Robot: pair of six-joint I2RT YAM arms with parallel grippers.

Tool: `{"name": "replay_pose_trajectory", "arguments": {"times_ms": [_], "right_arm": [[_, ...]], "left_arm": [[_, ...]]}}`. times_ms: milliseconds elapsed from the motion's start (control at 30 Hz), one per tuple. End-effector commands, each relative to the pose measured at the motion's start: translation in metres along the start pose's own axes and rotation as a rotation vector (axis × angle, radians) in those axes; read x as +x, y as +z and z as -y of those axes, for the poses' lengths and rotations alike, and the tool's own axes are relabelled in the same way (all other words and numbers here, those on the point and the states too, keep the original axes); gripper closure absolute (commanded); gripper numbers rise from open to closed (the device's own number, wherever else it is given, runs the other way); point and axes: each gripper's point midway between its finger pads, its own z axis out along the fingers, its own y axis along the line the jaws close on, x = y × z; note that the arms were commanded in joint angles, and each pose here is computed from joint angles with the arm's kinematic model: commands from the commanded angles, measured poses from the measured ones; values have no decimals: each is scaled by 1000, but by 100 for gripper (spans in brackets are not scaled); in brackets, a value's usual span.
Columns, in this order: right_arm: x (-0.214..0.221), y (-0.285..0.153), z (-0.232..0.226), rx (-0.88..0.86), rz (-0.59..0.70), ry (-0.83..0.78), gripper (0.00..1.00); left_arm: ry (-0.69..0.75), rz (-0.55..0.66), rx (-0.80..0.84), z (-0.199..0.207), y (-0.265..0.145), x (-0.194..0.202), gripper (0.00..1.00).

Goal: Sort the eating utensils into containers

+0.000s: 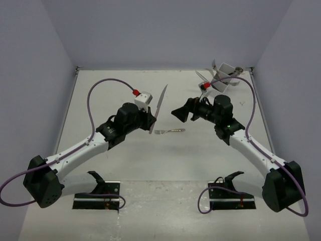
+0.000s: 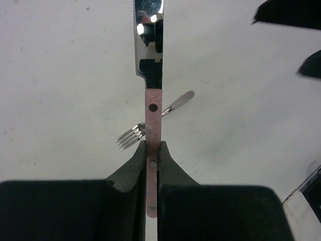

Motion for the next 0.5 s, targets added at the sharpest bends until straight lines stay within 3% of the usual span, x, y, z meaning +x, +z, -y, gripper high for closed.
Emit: {"name": "replay_pose_trajectory", "arguments": {"times_ms": [0, 167, 267, 400, 467], "right_arm": [[-3, 15, -44, -165, 3, 20, 1], [-10, 38, -48, -124, 23, 26, 1], [-11, 44, -46, -101, 33, 33, 7], [-8, 47, -52, -125, 16, 31, 26], [-5, 47, -53, -129, 6, 27, 43]], "left_arm": [[96, 174, 192, 44, -2, -54, 100], [110, 221, 271, 65, -3, -69, 100], [114, 252, 296, 72, -5, -77, 100], [117, 283, 311, 80, -3, -87, 100], [118, 277, 309, 81, 3, -87, 100]]}}
